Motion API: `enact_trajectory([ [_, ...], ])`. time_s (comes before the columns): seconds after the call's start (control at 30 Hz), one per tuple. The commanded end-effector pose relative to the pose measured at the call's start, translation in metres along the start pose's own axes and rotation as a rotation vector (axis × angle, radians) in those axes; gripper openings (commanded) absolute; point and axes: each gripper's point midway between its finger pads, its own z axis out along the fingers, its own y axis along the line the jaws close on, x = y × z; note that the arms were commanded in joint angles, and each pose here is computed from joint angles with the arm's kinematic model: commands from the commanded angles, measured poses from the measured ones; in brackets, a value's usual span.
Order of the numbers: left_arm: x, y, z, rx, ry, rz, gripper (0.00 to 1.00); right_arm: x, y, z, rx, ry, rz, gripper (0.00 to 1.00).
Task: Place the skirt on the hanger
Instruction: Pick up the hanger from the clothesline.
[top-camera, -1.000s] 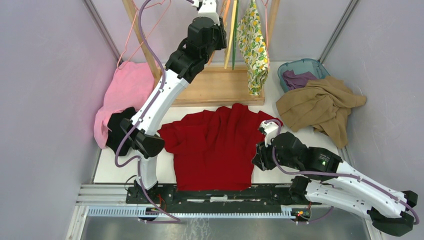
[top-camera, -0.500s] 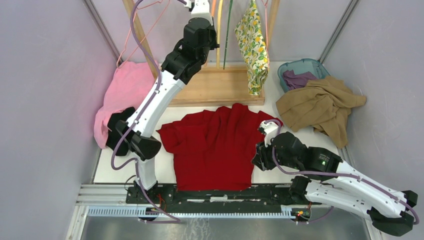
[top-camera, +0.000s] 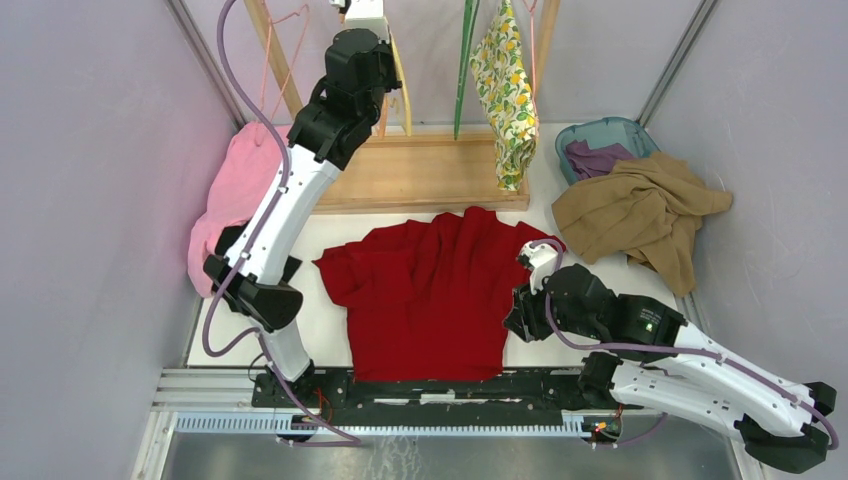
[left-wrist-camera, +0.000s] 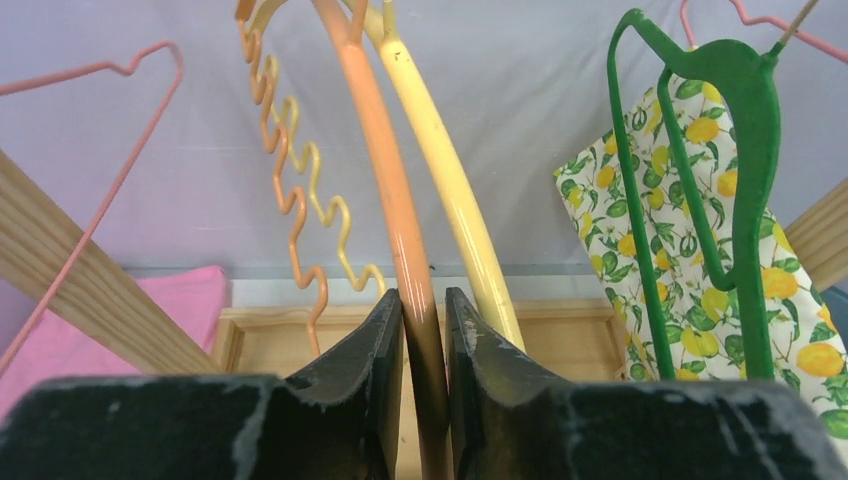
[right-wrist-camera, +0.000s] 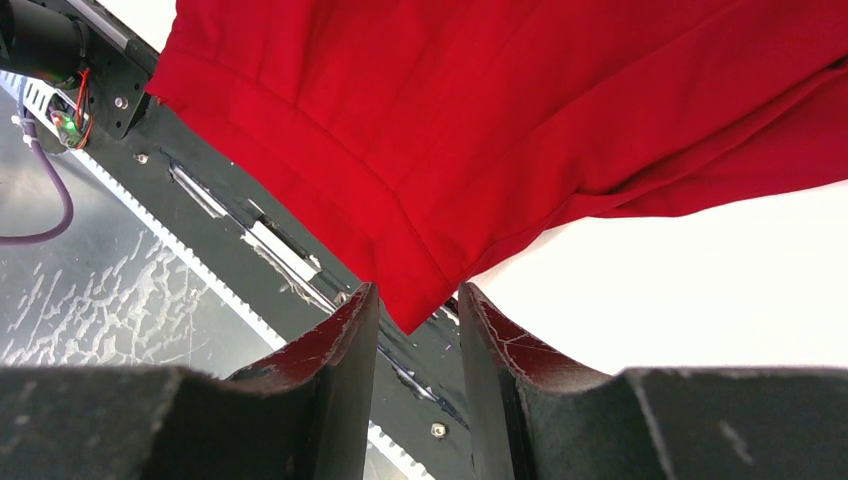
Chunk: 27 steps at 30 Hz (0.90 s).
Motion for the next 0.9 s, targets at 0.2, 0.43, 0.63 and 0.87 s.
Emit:
enact_trajectory([
  [0.2, 0.002, -0.012, -0.013, 0.171, 0.008, 0.111, 0.28, -0.008, 0.006, 0.0, -0.026, -0.031, 0.0, 0.4],
  [0.43, 0.004, 0.004, -0.019, 0.122, -0.023, 0.128, 0.27, -0.006, 0.007, 0.001, -0.029, -0.024, 0.001, 0.4],
  [0.63, -0.009, 0.012, -0.03, 0.123, -0.058, 0.166, 0.29, -0.008, 0.01, 0.004, -0.037, -0.02, 0.002, 0.4],
  [0.87, -0.031, 0.025, -0.042, 0.102, -0.136, 0.169, 0.29, -0.008, 0.012, 0.006, -0.043, -0.014, 0.007, 0.4],
])
